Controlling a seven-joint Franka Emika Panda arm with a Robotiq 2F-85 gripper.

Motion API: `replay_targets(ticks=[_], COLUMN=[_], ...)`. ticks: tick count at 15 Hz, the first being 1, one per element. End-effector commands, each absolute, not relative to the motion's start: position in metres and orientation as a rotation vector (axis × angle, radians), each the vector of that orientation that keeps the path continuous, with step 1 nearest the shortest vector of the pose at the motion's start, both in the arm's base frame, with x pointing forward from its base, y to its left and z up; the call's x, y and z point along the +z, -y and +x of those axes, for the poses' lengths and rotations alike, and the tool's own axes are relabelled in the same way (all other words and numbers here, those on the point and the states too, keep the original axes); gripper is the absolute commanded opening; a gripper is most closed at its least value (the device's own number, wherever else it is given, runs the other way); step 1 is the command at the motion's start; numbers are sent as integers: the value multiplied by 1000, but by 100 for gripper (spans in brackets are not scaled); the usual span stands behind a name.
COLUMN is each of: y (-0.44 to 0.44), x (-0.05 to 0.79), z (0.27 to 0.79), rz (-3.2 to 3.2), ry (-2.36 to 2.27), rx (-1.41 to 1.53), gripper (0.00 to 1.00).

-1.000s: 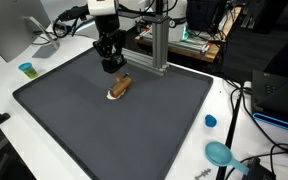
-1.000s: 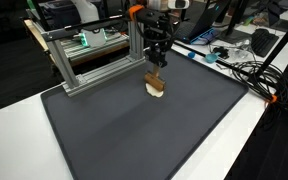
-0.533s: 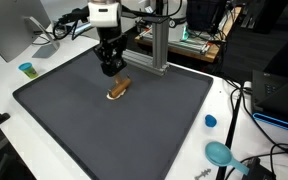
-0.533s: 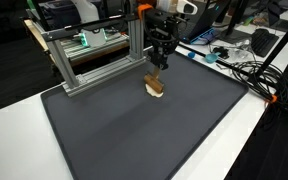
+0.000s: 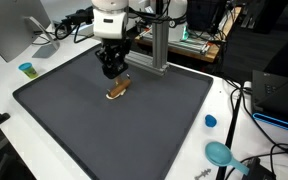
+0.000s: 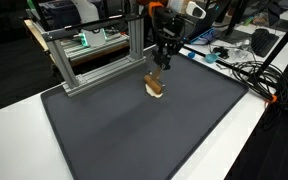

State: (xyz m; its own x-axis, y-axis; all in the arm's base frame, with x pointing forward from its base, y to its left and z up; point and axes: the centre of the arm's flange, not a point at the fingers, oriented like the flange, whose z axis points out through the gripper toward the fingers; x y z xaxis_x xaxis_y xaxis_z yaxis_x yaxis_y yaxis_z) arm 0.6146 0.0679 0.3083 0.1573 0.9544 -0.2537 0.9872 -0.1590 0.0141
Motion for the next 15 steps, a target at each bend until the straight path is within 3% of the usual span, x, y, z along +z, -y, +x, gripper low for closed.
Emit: replay_targets(ticks=[1,15], y=[-49,-19], x=[243,217], z=[631,649], rz=[2301,2359], ry=[-1828,-1664], rx=[-443,-627], gripper=[22,22])
